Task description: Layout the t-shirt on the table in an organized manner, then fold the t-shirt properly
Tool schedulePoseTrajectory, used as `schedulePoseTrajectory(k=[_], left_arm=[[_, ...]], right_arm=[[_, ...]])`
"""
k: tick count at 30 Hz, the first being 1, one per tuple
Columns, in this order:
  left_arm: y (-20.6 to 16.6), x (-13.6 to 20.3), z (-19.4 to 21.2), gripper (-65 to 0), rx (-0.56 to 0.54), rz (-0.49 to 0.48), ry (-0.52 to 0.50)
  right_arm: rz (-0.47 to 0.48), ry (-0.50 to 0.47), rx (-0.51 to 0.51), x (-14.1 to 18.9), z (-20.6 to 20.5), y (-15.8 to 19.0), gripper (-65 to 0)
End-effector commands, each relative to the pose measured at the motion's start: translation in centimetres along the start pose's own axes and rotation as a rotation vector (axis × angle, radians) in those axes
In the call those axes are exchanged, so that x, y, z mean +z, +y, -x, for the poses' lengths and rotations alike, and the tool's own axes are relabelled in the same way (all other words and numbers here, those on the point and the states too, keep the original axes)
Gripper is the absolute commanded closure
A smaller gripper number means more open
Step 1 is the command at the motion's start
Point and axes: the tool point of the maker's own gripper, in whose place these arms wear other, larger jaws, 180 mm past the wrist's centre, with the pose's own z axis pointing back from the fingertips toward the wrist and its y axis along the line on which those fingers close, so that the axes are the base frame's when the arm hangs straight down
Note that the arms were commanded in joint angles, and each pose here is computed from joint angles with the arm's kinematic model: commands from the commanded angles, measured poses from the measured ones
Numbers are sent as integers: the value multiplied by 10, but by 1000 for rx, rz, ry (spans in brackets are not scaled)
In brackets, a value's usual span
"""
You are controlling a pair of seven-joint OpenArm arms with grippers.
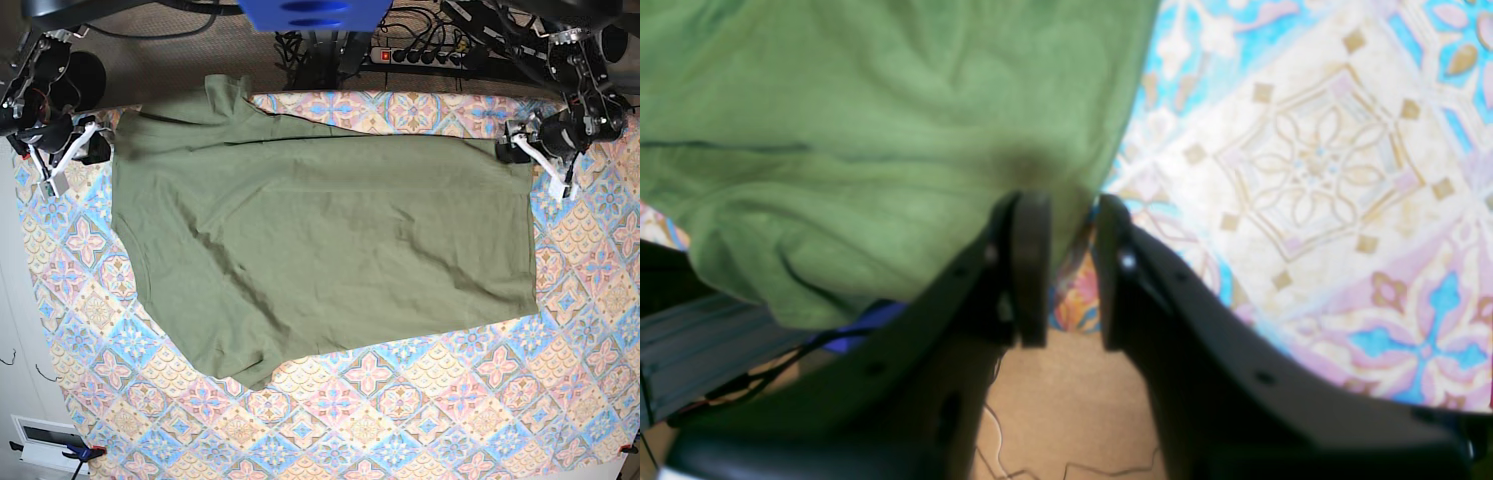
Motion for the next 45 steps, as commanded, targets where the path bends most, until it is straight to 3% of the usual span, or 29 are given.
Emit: schedulePoseTrajectory(k=[1,4,9,12,18,20,28,32,35,42,45], left_arm=[[7,7,-7,-401,-20,-29,-17],[-5,-1,-1,-372,-67,-9,25],[-16,-4,10,-119,-143,12,78],[-19,8,13,0,-204,-2,83],[-26,27,9,0,-285,-24,88],[-22,33,8,0,-256,-23,77],[-22,69,-30,0,-71,121,-148],[-24,74,-35,0,-51,147,-178],[-24,73,-34,0,-49,147,-178],[-30,69,-30,0,-25,163,-180],[-31,68,-29,0,-20,167,-181]], right_arm=[[10,-36,25,8,-12,-3,-121],[11,-37,24,8,-13,-4,-121],[10,-36,23,8,-12,-3,-121],[10,-34,23,8,-11,-3,-121],[11,-32,23,8,-11,-4,-122],[10,-29,23,7,-10,-3,-124],[30,35,23,7,11,-6,-175],[63,88,23,7,24,-13,-188],[27,92,27,-4,26,1,-191],[-36,130,78,-18,30,24,-338],[-41,137,77,-20,32,25,-349]])
